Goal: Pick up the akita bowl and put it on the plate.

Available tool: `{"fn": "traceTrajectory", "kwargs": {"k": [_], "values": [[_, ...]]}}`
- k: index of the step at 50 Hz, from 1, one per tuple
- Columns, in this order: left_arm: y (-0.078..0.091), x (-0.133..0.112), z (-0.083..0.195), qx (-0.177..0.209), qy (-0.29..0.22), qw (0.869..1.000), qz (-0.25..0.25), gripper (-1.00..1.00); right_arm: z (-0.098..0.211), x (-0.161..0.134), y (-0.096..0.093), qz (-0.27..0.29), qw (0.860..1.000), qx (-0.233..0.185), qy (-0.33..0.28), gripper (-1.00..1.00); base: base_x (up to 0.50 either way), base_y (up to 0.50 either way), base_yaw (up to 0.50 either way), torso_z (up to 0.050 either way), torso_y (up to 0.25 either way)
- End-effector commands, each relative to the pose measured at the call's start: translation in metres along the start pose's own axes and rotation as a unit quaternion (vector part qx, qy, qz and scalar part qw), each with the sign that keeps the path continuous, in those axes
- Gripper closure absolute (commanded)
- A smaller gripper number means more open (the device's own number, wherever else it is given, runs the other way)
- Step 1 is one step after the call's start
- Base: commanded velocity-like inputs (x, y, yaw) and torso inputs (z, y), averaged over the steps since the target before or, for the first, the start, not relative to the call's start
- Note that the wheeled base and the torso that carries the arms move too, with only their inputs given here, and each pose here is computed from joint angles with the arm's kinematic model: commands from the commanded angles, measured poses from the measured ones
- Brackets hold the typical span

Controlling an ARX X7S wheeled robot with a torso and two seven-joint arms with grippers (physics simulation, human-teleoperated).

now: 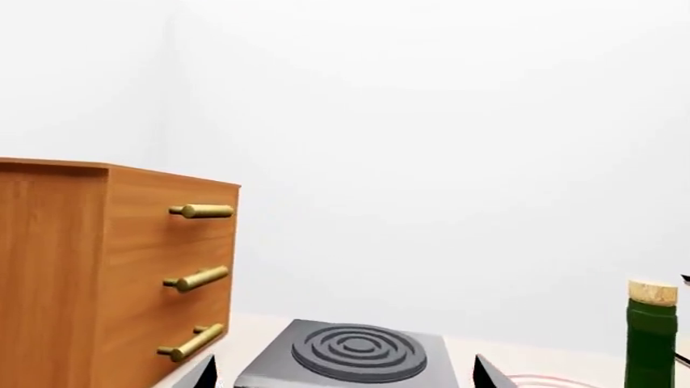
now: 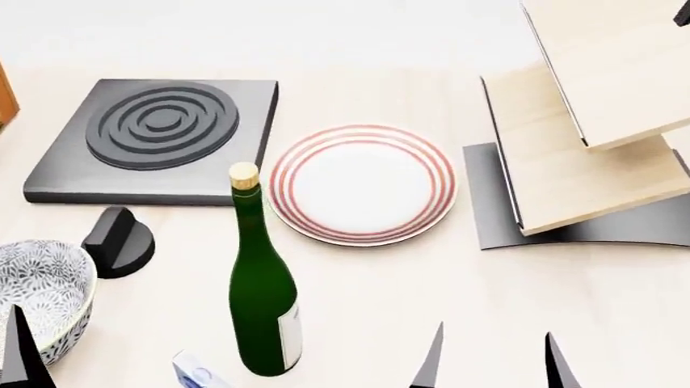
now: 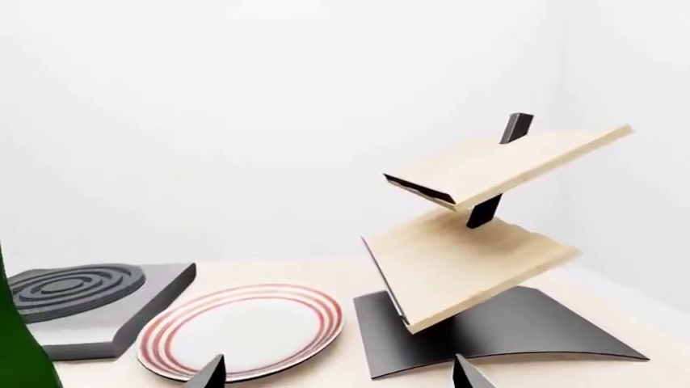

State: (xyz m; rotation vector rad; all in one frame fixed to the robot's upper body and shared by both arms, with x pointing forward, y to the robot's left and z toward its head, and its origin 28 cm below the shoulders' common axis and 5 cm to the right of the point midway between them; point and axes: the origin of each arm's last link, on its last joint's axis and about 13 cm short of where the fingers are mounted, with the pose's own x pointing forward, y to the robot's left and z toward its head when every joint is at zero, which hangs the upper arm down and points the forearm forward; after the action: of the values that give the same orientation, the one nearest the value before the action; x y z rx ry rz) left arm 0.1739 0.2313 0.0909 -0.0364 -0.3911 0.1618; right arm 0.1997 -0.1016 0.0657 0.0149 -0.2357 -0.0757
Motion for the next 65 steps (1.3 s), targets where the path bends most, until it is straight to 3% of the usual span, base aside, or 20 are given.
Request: {"fn": "traceTrajectory", "kwargs": {"k": [1,65], "values": [[-0.0003,0.0002,0.0004,0.001,0.000,1.000,0.000,-1.00,-0.0002,0.0002,0.0001,0.001,1.000,-0.001,-0.001,-1.00,0.21,0.00,0.00,0.000,0.000],[-0.0010,0.0001,-0.0014,0.000,0.001,1.000,-0.001,-1.00,-0.0024,0.0000,0.0017,0.005,1.000,-0.005,0.002,-1.00,0.21,0.00,0.00,0.000,0.000]]}}
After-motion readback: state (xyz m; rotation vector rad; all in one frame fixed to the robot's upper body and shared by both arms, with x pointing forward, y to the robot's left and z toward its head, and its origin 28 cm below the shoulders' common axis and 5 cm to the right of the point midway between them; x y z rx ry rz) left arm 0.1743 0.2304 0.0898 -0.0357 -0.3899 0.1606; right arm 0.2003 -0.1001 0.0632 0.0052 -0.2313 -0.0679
